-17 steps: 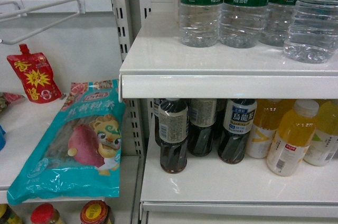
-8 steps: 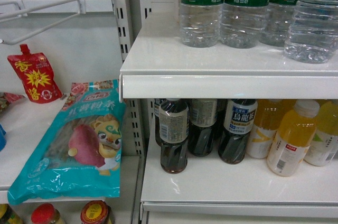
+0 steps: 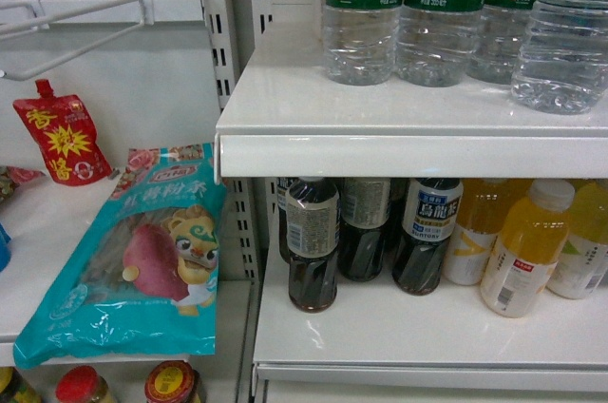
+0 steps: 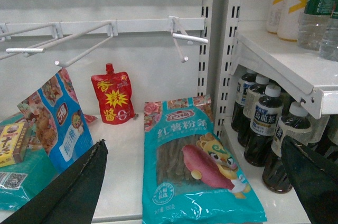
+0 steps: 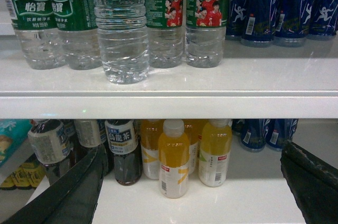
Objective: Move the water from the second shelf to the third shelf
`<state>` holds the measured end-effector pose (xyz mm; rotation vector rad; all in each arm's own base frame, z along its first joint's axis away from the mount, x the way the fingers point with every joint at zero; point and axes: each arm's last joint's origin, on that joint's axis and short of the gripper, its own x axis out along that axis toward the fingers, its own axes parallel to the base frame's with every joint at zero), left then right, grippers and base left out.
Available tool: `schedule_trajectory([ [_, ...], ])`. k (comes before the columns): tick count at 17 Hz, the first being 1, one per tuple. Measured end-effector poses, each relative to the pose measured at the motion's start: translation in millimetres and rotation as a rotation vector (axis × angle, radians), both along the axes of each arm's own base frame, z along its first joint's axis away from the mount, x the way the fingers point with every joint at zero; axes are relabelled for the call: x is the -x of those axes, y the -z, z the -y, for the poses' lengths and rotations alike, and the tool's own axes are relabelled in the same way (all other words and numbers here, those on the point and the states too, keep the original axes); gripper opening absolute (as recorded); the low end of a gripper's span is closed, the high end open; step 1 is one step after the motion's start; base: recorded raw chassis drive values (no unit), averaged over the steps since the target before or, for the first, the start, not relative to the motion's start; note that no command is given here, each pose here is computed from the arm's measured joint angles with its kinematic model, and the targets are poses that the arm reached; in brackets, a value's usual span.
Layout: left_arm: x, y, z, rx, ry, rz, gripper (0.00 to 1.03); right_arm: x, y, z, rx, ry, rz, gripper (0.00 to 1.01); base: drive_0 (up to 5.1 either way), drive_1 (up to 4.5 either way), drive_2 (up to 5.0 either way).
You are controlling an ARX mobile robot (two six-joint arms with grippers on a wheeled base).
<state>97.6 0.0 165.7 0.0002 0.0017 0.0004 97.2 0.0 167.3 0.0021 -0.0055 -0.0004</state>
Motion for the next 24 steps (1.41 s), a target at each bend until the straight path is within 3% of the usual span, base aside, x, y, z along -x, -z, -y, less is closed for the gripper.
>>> schedule_trajectory([
  [24,0.0,0.1,0.0,0.0,0.0,-0.002,0.98,0.0,0.2,0.0,0.0,0.0,-0.002,0.98,0.0,0.0,0.0],
])
